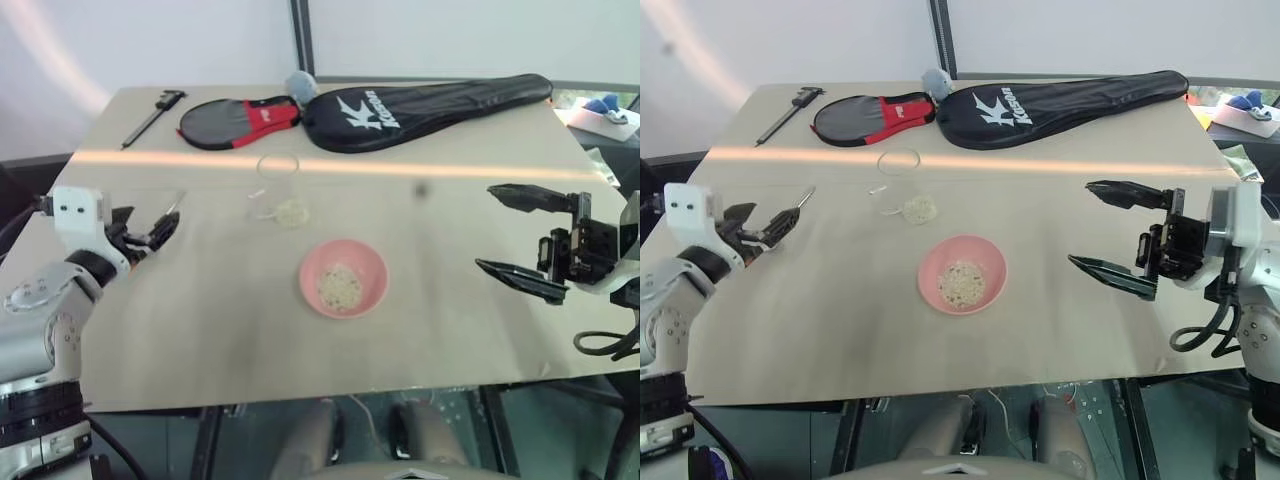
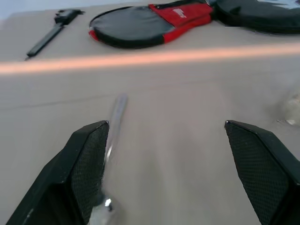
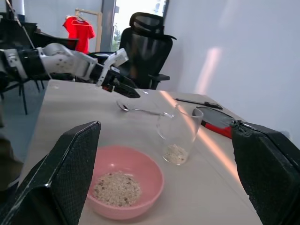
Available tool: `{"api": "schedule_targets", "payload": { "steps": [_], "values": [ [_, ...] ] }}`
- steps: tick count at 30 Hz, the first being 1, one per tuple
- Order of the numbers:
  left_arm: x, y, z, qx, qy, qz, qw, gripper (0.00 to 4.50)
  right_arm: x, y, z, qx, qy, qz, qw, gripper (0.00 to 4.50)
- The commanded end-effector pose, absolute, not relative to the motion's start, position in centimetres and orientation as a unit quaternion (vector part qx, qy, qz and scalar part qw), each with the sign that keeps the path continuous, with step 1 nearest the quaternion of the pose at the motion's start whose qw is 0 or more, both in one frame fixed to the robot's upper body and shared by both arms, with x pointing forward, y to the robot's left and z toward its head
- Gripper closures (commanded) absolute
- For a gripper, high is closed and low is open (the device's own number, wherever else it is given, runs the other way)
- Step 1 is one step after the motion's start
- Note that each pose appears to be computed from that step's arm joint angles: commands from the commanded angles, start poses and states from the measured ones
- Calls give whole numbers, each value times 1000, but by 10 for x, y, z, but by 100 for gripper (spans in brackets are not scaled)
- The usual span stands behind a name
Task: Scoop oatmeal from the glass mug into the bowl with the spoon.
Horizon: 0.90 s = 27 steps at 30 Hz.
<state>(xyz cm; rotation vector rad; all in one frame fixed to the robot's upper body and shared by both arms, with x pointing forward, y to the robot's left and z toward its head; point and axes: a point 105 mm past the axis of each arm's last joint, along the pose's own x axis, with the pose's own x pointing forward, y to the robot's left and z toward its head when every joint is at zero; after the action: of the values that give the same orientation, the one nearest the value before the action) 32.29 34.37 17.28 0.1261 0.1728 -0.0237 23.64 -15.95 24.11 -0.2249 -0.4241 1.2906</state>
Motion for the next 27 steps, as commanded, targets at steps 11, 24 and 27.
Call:
{"api": "schedule_targets", "payload": {
  "steps": [11,24,27],
  "values": [
    [367,398,149,101,288,40,952,39,228,-162,244,-121,-208,570,786,0],
    [373,383,117,68,314,-11,947,411,217,-163,243,-123,-199,544,806,0],
    [371,386,116,55,306,-5,951,446,219,-164,241,-123,-194,536,812,0]
  ]
}}
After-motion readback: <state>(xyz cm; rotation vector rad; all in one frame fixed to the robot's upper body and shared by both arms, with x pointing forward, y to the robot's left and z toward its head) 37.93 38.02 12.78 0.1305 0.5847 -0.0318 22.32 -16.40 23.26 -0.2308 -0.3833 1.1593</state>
